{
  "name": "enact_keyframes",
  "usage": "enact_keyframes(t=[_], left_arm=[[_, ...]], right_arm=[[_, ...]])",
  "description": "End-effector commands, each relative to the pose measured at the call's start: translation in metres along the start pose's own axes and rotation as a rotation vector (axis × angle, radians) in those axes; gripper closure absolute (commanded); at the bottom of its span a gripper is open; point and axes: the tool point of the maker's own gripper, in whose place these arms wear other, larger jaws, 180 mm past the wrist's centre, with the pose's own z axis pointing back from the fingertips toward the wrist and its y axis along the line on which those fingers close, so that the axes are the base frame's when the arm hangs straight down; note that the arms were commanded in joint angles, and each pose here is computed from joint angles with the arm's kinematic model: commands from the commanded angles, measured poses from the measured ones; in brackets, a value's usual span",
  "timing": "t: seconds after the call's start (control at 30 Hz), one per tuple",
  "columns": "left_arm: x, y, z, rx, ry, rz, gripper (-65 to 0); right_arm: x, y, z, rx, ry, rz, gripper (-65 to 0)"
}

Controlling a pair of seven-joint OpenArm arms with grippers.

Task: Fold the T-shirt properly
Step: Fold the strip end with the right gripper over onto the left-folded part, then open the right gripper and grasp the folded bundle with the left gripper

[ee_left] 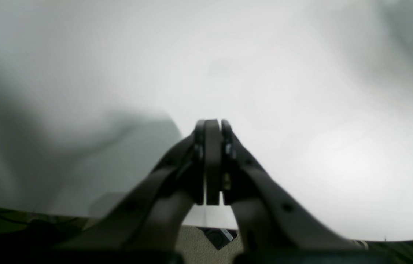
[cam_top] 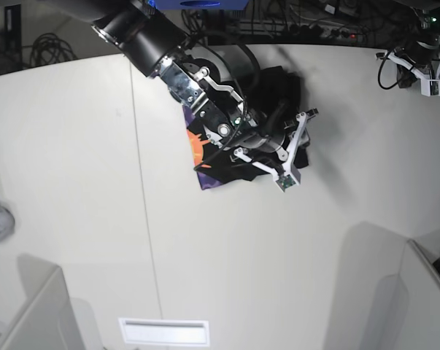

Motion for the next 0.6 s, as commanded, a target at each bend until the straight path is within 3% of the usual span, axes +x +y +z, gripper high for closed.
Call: enact_keyframes(t=[0.0,0.17,0.47,0.57], left_arm=[[0.009,0.003,0.004,0.0,-0.031,-0.014,0.0],[-0.005,0.006,-0.001,-0.004,0.002,0.017,0.0],[-0.007,0.005,-0.001,-0.005,0.006,0.021,0.0],[-0.007,0.005,-0.001,-0.005,0.006,0.021,0.0]], right_arm=[[0.022,0.011,0.003,0.025,-0.056,0.028,-26.4],[0.033,0.029,0.004,0.047,-0.066,0.133,-26.4],[0.072,0.065,0.019,0.242,-0.136,0.099,-26.4],[0.073,0.089,0.028,0.336,-0.136,0.189,-25.8]])
